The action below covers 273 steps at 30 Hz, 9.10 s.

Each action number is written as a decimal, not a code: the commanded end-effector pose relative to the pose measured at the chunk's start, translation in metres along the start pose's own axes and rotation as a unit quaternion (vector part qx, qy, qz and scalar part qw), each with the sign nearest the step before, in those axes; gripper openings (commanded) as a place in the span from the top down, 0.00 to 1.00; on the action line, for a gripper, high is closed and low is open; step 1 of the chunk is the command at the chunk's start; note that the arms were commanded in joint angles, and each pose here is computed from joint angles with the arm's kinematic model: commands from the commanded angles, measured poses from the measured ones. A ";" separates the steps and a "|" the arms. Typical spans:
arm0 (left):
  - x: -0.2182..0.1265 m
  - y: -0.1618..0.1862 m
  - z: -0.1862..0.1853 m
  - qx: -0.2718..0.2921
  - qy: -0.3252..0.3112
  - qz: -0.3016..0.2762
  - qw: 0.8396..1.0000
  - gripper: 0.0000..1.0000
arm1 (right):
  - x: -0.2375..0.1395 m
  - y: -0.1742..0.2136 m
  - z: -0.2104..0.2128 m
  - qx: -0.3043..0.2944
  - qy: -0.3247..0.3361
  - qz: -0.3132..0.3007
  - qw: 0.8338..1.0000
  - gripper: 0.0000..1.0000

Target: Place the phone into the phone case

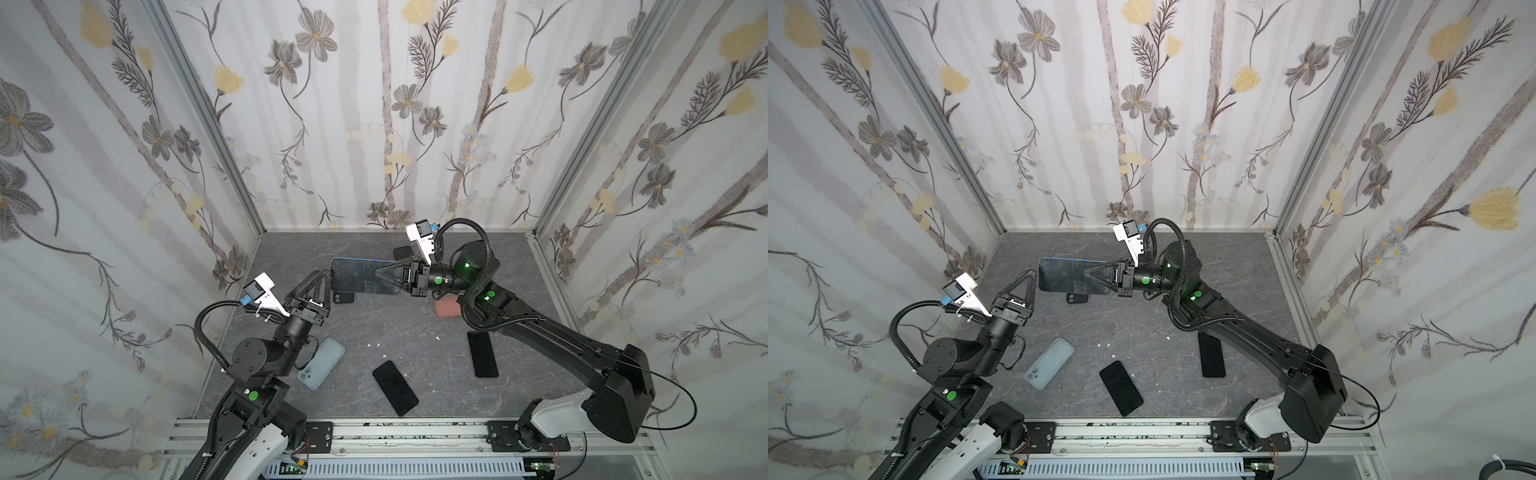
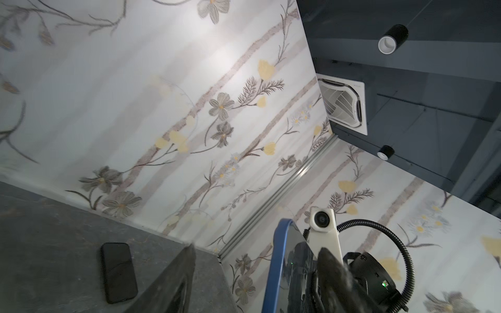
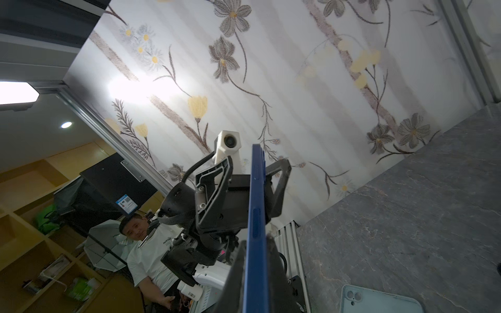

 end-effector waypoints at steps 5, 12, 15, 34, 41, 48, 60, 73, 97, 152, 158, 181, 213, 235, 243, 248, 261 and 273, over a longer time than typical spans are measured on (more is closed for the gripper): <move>-0.059 0.022 0.110 0.003 -0.274 0.015 0.961 0.28 | -0.040 -0.006 -0.087 0.021 0.215 -0.014 0.976 1.00; -0.082 0.112 0.178 -0.052 -0.390 0.179 0.902 0.26 | -0.049 0.001 -0.101 0.012 0.261 0.009 0.965 1.00; -0.089 0.145 0.200 -0.067 -0.418 0.238 0.874 0.25 | -0.048 0.001 -0.099 0.014 0.255 0.010 0.967 1.00; -0.103 0.208 0.246 -0.081 -0.425 0.312 0.846 0.24 | -0.052 0.012 -0.102 0.018 0.275 0.010 0.961 1.00; -0.078 0.220 0.253 -0.015 -0.392 0.347 0.852 0.23 | -0.044 0.010 -0.105 0.019 0.262 0.015 0.965 1.00; -0.044 0.254 0.233 0.035 -0.307 0.421 0.853 0.26 | -0.048 0.016 -0.110 0.017 0.272 0.015 0.962 1.00; -0.022 0.327 0.158 0.051 -0.150 0.543 0.825 0.28 | -0.034 0.002 -0.110 0.021 0.251 0.014 0.968 1.00; -0.058 0.215 0.175 0.048 -0.309 0.374 0.873 0.29 | -0.021 0.007 -0.115 0.036 0.256 0.038 0.965 1.00; -0.134 0.148 0.245 -0.034 -0.497 0.209 0.842 0.43 | 0.055 0.197 -0.198 0.173 0.213 0.315 0.908 1.00; -0.115 0.190 0.266 -0.056 -0.467 0.298 0.830 0.36 | 0.018 0.192 -0.204 0.207 0.225 0.286 0.908 1.00; -0.116 0.204 0.271 -0.068 -0.435 0.316 0.841 0.36 | 0.018 0.228 -0.212 0.272 0.173 0.319 0.891 1.00; -0.124 0.228 0.267 -0.187 -0.413 0.323 0.831 0.36 | -0.001 0.240 -0.246 0.309 0.237 0.221 0.894 1.00; -0.138 0.203 0.271 -0.180 -0.440 0.245 0.845 0.37 | 0.011 0.239 -0.253 0.265 0.297 0.234 0.887 0.90; -0.126 0.206 0.271 -0.146 -0.432 0.279 0.845 0.40 | 0.017 0.244 -0.258 0.253 0.311 0.276 0.873 0.73; -0.124 0.205 0.270 -0.139 -0.434 0.284 0.844 0.40 | 0.013 0.235 -0.255 0.235 0.332 0.279 0.870 0.63; -0.125 0.198 0.269 -0.133 -0.436 0.268 0.849 0.40 | 0.012 0.227 -0.253 0.221 0.345 0.283 0.868 0.55; -0.116 0.192 0.266 -0.112 -0.432 0.274 0.852 0.43 | -0.003 0.214 -0.253 0.198 0.371 0.293 0.859 0.48; -0.113 0.198 0.269 -0.084 -0.438 0.311 0.839 0.47 | -0.029 0.221 -0.261 0.217 0.375 0.302 0.849 0.55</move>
Point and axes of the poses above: each gripper's point midway between its finger pads, its own x axis out along the fingers, its own z axis along the line the jaws close on, y = z × x, the point moved 2 cm from there along -x, back along the fingers, and after that the axes turned 1 degree about -x, right-handed, at the moved point
